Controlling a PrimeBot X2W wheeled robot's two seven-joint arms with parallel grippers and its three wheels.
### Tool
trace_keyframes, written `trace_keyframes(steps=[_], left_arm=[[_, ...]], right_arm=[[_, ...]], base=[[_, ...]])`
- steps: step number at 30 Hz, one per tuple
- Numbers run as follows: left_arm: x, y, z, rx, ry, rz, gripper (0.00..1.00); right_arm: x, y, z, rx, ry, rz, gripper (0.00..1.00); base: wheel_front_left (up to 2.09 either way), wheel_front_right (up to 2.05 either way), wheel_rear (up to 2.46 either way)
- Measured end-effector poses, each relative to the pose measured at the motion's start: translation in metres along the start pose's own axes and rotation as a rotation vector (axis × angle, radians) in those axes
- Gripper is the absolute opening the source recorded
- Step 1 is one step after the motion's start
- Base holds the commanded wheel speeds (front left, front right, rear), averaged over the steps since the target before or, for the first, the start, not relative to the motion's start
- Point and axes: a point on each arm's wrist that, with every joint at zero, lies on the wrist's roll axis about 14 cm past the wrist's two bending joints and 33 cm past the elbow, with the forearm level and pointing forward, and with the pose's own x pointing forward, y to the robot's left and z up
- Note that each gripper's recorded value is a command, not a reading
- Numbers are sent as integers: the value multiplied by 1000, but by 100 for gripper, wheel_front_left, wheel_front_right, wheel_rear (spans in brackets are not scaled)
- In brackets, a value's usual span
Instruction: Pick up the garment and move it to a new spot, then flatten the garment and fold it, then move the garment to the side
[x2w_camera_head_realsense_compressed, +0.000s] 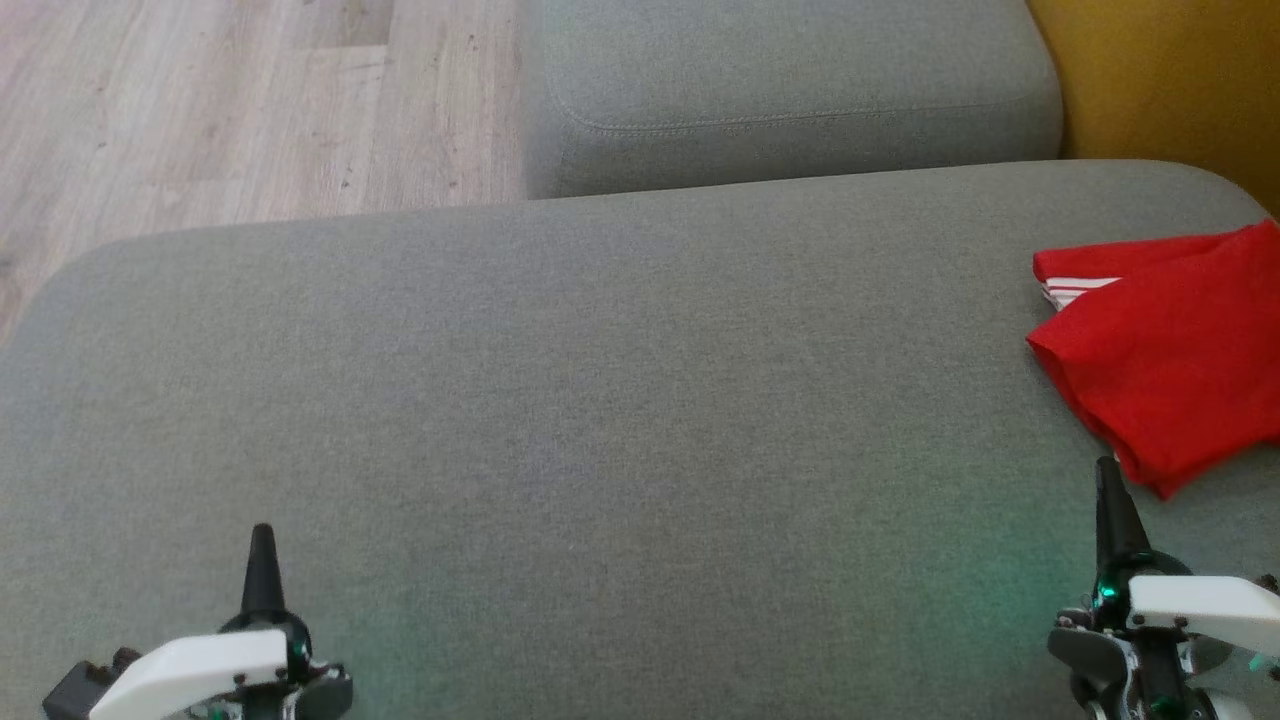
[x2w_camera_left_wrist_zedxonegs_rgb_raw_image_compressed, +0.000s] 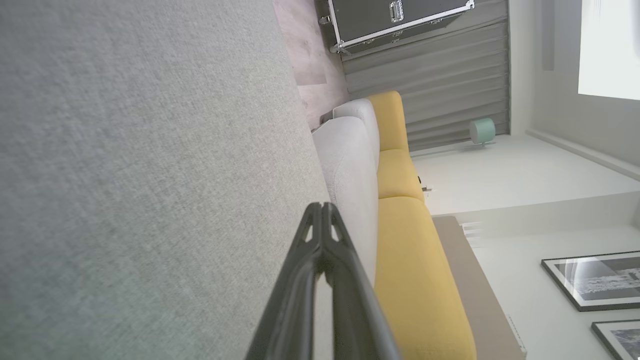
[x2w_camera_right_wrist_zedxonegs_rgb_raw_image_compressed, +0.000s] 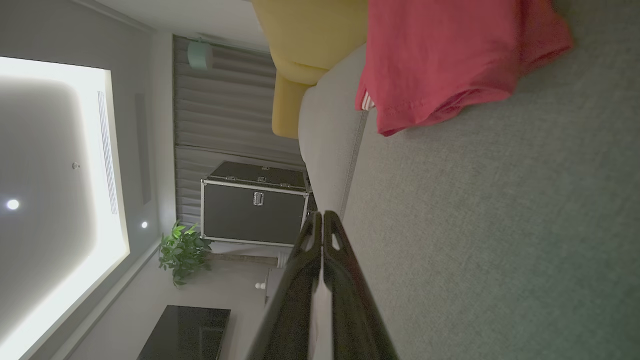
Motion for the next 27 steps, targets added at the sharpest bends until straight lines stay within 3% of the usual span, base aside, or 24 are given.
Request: trace_keyframes(steps=[18, 27], left_arm=[[16, -16, 6, -217, 4, -61, 0], [18, -19, 8, -224, 1, -70, 0]], right_arm=[[12, 11, 11, 212, -15, 36, 0], [14, 15, 12, 219, -18, 48, 0]], base=[[0, 0, 0], [0, 0, 0]])
